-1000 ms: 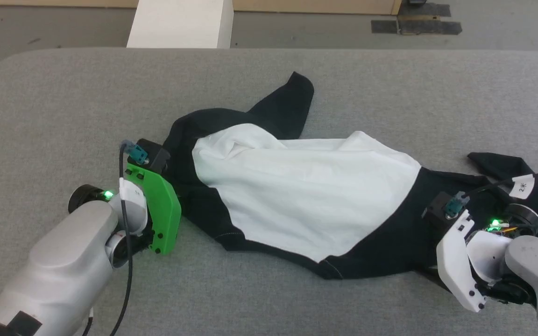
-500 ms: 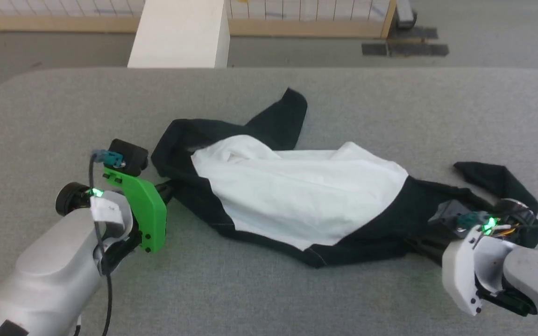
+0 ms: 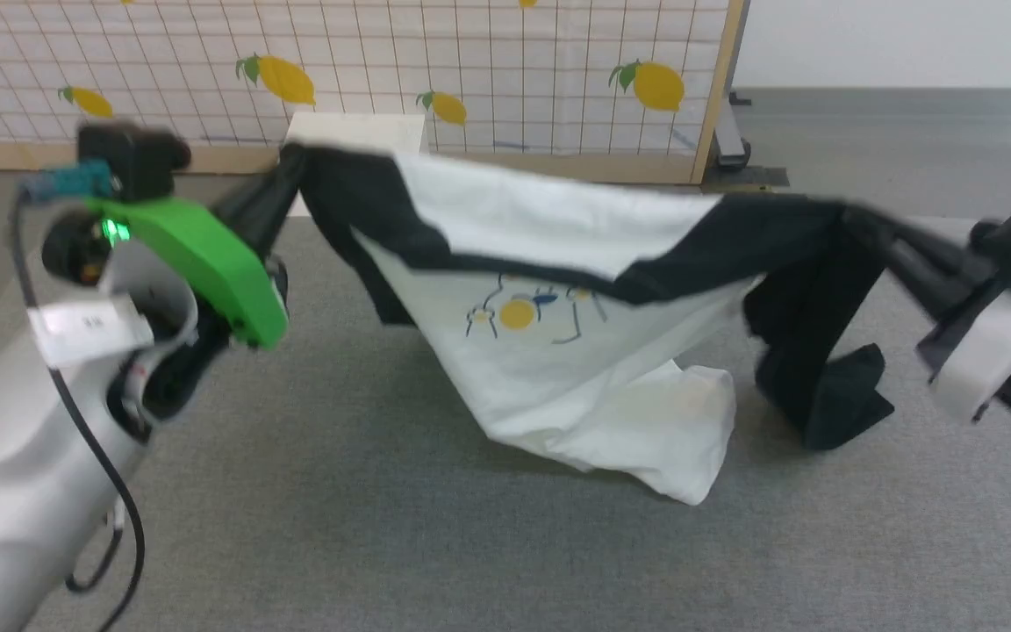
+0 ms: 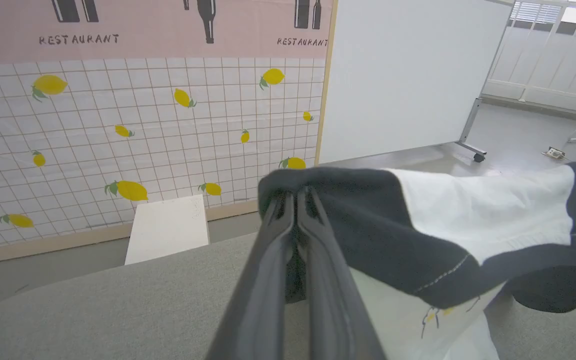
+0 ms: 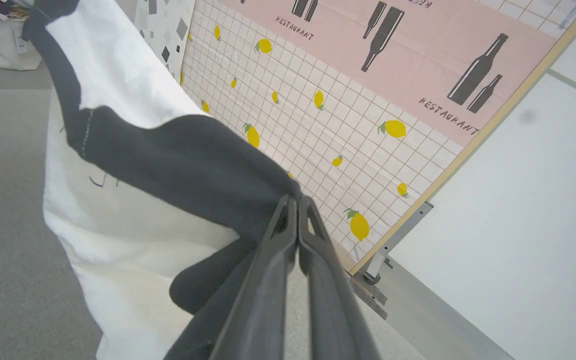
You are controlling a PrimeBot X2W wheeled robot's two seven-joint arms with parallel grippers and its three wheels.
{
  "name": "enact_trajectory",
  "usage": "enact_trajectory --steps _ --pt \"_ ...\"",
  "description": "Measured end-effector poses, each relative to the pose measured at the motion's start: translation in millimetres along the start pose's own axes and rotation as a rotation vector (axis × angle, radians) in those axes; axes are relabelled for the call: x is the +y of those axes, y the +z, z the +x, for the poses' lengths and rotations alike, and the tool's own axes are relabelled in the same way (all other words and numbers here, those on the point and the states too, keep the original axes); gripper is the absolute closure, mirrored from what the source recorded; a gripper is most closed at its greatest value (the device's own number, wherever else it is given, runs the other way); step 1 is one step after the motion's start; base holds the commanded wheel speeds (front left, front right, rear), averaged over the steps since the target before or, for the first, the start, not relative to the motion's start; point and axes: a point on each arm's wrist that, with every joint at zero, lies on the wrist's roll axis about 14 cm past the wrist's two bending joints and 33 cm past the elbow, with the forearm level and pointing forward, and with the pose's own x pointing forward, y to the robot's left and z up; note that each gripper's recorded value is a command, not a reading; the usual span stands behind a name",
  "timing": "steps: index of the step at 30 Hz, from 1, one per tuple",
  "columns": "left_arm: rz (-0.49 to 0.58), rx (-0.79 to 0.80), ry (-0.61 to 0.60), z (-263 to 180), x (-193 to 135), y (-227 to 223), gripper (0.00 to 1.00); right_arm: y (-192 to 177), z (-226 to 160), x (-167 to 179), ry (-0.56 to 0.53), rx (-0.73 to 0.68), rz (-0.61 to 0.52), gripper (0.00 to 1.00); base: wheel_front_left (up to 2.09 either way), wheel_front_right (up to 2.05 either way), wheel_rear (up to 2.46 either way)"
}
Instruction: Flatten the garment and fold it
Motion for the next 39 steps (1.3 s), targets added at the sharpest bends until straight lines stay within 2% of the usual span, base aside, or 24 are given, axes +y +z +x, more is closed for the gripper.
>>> enact_trajectory --steps 6,13,24,29,33,36,39 --pt "0.083 -0.145 0.001 15 -8 66 1.0 48 5 -32 -0.103 -0.117 -0.066 1.0 0.0 0.0 0.0" --pt "0.154 -0.229 -0.011 50 -16 112 1.0 83 30 -62 -0.181 -0.173 -0.143 1.0 0.0 0.0 0.0" --pt "0.243 -0.375 0.074 121 18 172 1.0 123 87 -138 -0.313 -0.243 -0.269 1.0 0.0 0.0 0.0" --pt "0.275 -0.424 0.111 154 37 184 1.0 126 120 -160 -0.335 -0.247 -0.373 1.0 0.0 0.0 0.0" --pt "0.267 -0.445 0.137 181 54 178 1.0 121 145 -178 -0.36 -0.255 -0.412 1.0 0.0 0.0 0.0" --pt "0.258 -0.444 0.152 199 69 165 1.0 108 163 -187 -0.365 -0.25 -0.409 1.0 0.0 0.0 0.0" --pt "0.242 -0.426 0.163 214 84 141 1.0 79 183 -186 -0.341 -0.219 -0.408 1.0 0.0 0.0 0.0"
